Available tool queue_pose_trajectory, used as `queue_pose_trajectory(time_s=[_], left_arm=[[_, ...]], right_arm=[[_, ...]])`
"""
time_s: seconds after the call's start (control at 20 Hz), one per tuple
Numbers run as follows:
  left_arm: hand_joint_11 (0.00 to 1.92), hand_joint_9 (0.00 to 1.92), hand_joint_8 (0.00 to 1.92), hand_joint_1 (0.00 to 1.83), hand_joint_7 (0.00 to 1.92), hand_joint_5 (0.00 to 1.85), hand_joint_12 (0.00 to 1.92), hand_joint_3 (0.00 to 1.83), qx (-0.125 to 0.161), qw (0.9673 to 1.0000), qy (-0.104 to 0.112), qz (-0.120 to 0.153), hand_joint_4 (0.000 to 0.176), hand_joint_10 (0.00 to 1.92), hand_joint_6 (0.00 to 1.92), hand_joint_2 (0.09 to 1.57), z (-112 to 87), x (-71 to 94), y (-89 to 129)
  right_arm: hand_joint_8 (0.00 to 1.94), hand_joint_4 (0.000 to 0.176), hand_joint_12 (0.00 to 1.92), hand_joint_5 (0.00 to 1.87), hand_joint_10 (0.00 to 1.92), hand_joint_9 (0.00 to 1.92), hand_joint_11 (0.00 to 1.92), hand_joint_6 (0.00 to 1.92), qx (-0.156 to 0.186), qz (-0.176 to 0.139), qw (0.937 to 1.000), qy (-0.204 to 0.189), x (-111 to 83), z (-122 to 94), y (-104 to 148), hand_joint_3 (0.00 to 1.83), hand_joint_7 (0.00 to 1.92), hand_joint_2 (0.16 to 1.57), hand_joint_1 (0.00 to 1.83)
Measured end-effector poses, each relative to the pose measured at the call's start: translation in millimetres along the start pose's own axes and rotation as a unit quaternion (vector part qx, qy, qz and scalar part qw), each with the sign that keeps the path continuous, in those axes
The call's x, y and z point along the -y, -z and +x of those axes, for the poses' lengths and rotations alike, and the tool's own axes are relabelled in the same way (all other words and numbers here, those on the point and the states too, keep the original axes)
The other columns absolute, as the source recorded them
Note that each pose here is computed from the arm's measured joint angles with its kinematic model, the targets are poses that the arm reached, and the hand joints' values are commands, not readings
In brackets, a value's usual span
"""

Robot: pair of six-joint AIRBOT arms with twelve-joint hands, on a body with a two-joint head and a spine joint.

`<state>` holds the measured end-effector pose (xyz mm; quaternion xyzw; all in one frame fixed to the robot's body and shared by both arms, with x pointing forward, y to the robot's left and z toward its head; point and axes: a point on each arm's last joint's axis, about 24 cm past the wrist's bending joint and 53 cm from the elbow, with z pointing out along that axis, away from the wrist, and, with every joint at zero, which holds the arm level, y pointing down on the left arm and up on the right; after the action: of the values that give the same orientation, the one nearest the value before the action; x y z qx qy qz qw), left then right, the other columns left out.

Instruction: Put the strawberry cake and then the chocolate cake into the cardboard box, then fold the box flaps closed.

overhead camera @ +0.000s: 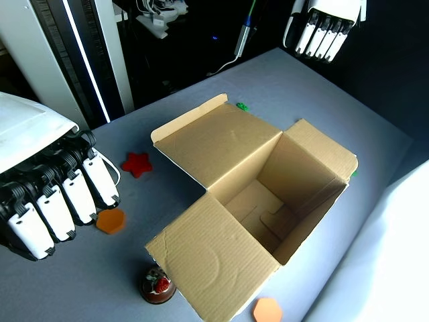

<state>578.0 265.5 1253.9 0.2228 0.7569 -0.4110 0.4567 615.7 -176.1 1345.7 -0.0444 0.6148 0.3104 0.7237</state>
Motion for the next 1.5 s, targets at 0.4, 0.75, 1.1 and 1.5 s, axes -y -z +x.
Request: queue_pose_trajectory(time_s=[0.4,0.75,1.1,1.5], left_arm=[[0.00,0.21,0.00,0.29,0.19,0.16,0.65,0.00,-0.016,0.9997,-0.016,0.006,0.036,0.00,0.00,1.26,7.7,8.0,-6],[0.00,0.14,0.00,0.57,0.09,0.04,0.51,0.00,-0.037,0.9989,-0.030,0.007,0.064,0.00,0.00,1.08,17.1,9.7,-8],[0.00,0.04,0.00,1.11,0.02,0.00,0.32,0.00,-0.071,0.9966,-0.042,-0.001,0.088,0.00,0.00,0.95,38.9,3.0,-10],[0.00,0.00,0.00,1.09,0.00,0.00,0.15,0.00,-0.078,0.9960,-0.042,-0.011,0.086,0.00,0.00,0.98,56.8,-4.6,-39]], right_arm=[[0.00,0.000,0.85,0.14,0.08,0.17,0.00,0.01,0.003,-0.001,1.0000,0.004,-0.9,-1,0,0.00,0.18,1.22,0.09],[0.00,0.011,0.31,0.01,0.00,0.02,0.00,0.00,0.003,-0.001,1.0000,0.004,-0.5,-2,0,0.00,0.04,1.05,0.59],[0.00,0.039,0.00,0.00,0.00,0.00,0.00,0.00,0.003,0.000,1.0000,0.002,-0.1,-2,0,0.00,0.01,0.95,1.22],[0.00,0.028,0.00,0.00,0.00,0.00,0.00,0.00,0.003,0.000,1.0000,0.002,-0.1,-2,0,0.00,0.00,0.95,1.17]])
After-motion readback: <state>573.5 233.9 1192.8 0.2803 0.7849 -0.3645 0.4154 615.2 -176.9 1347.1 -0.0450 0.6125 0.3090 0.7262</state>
